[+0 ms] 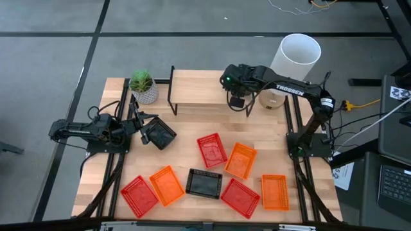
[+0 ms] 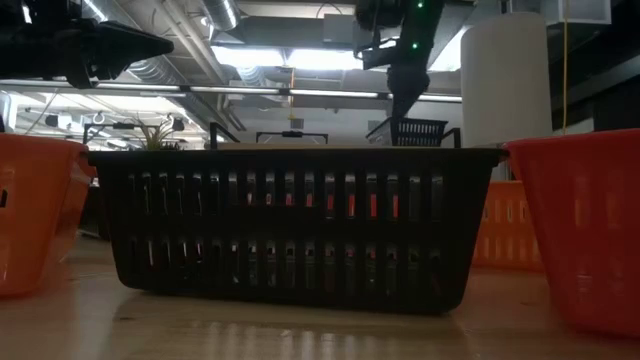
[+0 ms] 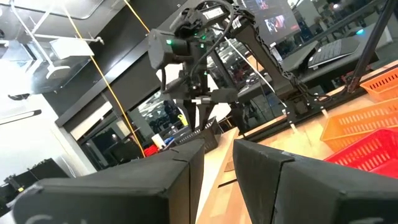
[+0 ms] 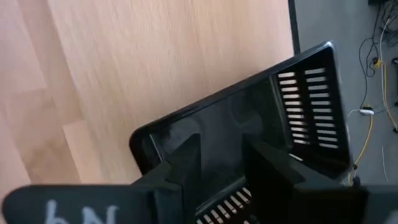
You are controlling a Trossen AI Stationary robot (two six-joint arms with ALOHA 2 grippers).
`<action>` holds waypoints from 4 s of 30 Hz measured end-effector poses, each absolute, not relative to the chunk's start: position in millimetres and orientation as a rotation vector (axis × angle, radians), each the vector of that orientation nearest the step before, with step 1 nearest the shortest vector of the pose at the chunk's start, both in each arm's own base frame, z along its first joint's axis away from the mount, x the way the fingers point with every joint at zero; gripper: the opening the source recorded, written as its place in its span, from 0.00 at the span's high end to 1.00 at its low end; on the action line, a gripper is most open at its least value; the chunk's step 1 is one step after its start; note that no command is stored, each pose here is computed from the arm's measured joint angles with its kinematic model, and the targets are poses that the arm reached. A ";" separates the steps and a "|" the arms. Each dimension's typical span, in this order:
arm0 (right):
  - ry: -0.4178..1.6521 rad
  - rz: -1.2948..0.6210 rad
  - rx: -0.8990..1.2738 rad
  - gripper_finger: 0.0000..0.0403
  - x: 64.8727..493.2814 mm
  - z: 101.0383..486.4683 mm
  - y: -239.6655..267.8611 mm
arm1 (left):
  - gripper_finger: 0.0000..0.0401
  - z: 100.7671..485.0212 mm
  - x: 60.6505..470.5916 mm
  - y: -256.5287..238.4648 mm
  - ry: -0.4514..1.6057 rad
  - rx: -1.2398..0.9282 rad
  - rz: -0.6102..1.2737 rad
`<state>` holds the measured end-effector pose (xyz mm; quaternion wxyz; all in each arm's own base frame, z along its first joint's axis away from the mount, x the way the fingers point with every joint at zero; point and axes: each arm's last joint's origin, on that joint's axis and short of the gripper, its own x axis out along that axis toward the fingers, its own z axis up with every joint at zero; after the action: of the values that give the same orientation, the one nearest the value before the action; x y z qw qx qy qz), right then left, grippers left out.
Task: Stack baskets on shelf by color
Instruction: Put the right black basket on the shelf, then put the middle orange basket on the shelf
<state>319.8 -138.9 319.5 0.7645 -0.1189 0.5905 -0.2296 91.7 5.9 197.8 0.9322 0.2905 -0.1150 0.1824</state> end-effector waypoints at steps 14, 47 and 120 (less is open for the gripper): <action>1.235 -0.469 -0.233 0.71 325.6 319.9 -139.4 | 0.80 197.8 91.6 5.8 -0.236 0.594 0.373; 1.428 -0.015 0.090 0.71 306.7 363.7 53.0 | 0.80 197.9 91.7 5.4 -0.296 0.254 0.307; 1.490 -0.268 0.270 0.77 323.8 166.3 144.3 | 0.80 195.2 91.8 7.9 -0.287 0.073 0.367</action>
<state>323.8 144.3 166.3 0.7186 0.1222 0.6738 -0.1210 91.8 7.9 195.2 0.9723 0.0360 -0.1420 0.1819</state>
